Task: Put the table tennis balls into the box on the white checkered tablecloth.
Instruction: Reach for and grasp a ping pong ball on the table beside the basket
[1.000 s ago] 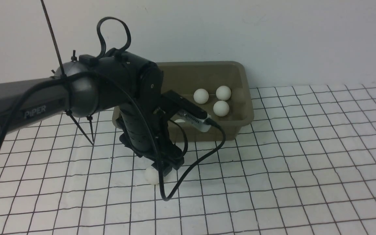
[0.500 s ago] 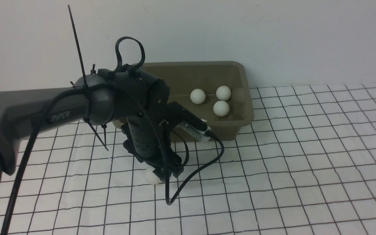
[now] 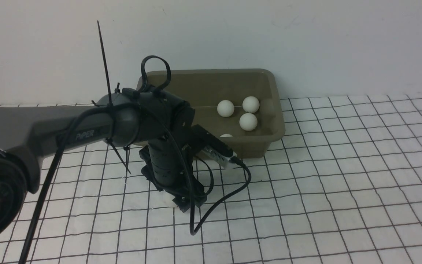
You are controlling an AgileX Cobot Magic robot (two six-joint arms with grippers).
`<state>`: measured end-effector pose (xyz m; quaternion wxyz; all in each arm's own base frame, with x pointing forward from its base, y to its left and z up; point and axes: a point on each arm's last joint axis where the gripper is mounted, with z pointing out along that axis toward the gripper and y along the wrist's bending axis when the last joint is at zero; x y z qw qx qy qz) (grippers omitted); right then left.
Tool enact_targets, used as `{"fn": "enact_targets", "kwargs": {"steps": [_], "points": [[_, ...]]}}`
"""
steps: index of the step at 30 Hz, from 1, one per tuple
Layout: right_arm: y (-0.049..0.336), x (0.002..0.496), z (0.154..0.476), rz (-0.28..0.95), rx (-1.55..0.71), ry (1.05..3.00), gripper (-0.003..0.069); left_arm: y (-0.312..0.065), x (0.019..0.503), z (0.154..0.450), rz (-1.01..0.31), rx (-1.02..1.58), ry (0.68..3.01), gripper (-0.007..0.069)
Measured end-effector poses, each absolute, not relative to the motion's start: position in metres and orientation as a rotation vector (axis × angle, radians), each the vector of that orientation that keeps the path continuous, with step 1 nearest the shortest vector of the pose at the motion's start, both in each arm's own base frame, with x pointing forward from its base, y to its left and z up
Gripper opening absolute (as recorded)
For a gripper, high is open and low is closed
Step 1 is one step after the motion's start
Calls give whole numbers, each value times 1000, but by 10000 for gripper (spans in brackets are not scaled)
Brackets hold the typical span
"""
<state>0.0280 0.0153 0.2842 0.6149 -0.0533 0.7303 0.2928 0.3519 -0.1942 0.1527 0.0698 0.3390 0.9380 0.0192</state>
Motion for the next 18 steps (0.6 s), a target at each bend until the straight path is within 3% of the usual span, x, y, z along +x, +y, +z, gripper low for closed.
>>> {"fn": "enact_targets", "kwargs": {"steps": [6,14,18], "points": [[15,28,284,675,-123,1683,-18,-194,352,152,61,1023,2822,350],[15,28,284,675,-123,1683,-18,-187,345,156,142,1074,2934,353],[15,28,284,675,-123,1683,-18,-183,339,175,166,1078,2964,353]]}}
